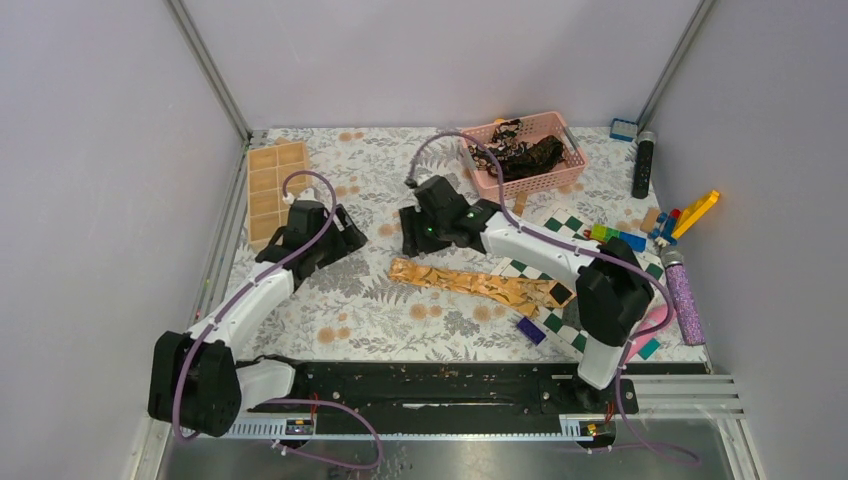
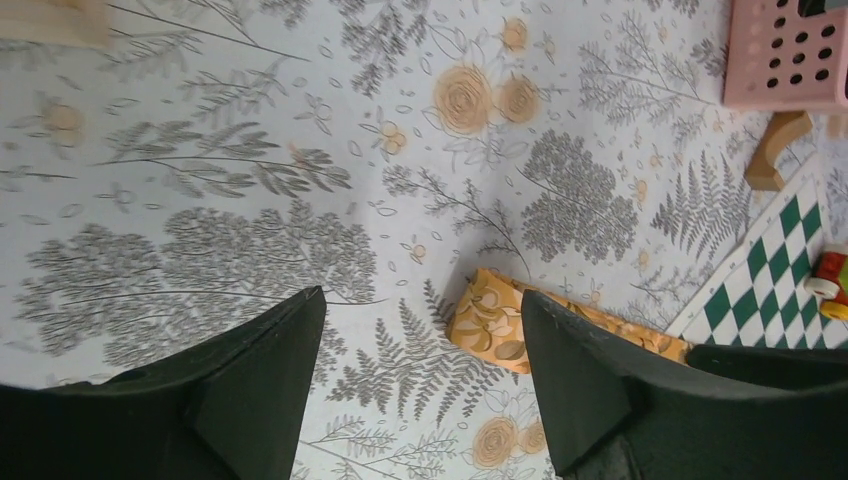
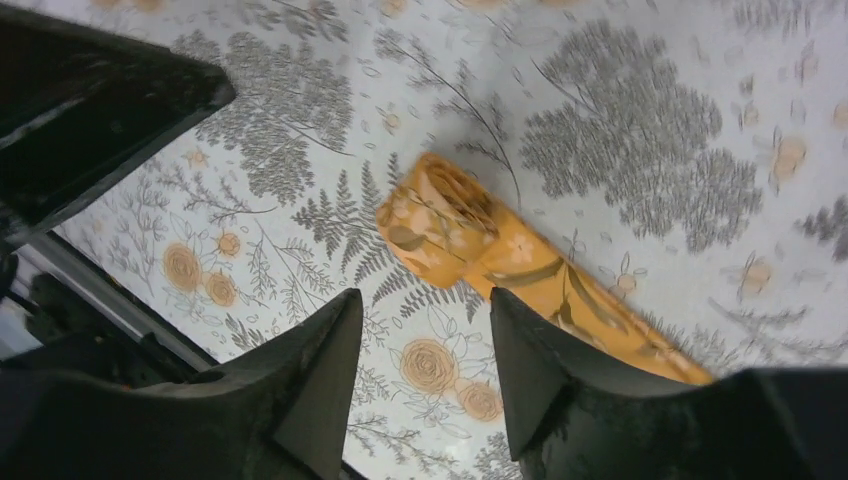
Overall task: Roll the ties
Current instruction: Roll the tie at the center of the board.
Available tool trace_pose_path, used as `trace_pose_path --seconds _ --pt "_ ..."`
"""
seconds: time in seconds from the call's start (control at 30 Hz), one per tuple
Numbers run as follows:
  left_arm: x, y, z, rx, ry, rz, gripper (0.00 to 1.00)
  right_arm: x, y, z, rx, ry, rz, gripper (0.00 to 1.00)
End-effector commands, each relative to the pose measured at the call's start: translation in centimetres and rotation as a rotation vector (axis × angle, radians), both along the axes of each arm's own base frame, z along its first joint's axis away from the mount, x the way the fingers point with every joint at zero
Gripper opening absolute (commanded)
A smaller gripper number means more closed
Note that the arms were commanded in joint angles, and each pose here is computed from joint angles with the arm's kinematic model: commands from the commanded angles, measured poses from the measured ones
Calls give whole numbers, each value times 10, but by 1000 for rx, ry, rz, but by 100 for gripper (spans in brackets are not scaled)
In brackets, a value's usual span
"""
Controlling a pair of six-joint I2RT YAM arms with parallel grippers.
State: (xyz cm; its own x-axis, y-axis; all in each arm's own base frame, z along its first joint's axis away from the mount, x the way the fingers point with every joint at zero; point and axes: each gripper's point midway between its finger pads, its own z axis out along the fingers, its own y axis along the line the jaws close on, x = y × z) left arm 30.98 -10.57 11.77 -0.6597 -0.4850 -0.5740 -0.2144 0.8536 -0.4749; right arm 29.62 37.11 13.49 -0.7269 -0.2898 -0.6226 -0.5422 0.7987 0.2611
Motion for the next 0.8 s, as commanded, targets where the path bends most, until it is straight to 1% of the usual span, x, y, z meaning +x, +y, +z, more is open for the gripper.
trace_pose_path --seconds 0.0,0.1,0.2,0.4,0.53,0.77 --pt "11 -29 2 -108 -57 -66 74 3 -5 -6 261 213 -293 51" --pt "12 -38 -7 -126 -52 -86 74 -1 0 -18 338 290 -317 46" --pt "12 -46 -14 -137 -45 -106 74 -3 6 -32 331 341 -311 44" --pt "10 -55 -22 -141 -38 -131 74 2 15 -44 359 388 -315 41" --pt "7 -56 -30 -135 -17 -136 74 3 15 -52 343 407 -323 38" --pt "5 -59 -37 -136 -24 -156 74 3 6 -70 287 417 -363 35"
